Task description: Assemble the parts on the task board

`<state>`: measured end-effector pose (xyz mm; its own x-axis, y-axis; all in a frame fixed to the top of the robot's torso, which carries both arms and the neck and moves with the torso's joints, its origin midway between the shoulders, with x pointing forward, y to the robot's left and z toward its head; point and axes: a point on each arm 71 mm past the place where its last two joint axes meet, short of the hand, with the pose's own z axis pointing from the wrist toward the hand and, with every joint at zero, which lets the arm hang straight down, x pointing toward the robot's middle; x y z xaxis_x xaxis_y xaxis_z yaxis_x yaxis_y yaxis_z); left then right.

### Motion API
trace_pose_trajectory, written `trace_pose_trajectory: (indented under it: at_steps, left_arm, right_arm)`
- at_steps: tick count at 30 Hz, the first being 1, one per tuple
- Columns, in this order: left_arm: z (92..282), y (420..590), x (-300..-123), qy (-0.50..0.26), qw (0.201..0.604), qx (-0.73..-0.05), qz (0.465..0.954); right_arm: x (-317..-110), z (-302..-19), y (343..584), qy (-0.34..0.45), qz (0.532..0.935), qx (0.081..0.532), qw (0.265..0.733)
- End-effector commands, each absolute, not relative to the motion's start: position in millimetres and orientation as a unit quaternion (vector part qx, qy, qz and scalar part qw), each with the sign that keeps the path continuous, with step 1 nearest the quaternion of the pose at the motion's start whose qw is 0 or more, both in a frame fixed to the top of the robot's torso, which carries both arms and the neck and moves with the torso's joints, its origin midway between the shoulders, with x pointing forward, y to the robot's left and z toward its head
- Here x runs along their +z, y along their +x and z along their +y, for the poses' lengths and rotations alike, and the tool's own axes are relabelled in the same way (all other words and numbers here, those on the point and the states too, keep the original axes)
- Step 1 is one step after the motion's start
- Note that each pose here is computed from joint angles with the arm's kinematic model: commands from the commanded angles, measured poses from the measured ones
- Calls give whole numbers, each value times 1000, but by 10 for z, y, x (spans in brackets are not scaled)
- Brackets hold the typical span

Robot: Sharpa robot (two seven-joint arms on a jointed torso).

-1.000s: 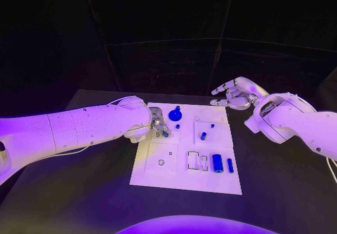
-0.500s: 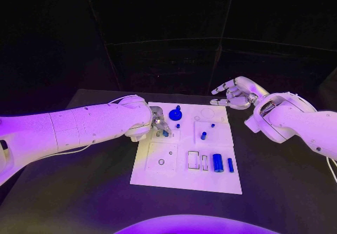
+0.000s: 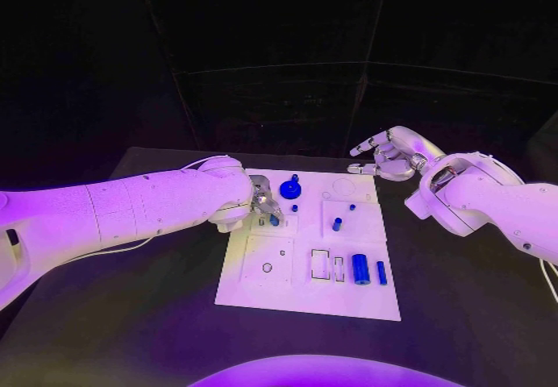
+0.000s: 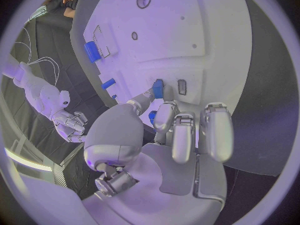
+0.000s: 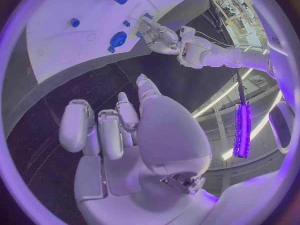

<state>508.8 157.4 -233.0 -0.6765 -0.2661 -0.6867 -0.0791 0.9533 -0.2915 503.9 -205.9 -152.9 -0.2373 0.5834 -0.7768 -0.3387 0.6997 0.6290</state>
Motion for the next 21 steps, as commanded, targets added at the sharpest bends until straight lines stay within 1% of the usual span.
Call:
trace_pose_trajectory:
  at_steps: [1,21]
  left_arm:
    - [1556,5076,-2355,-86,381,-115,913]
    - [1526,5099,-2354,-88,385,-116,911]
  right_arm:
    - [-1515,-2045,5039,86,689,382,610]
    - [-1517,-2041,5039,85,690,382,609]
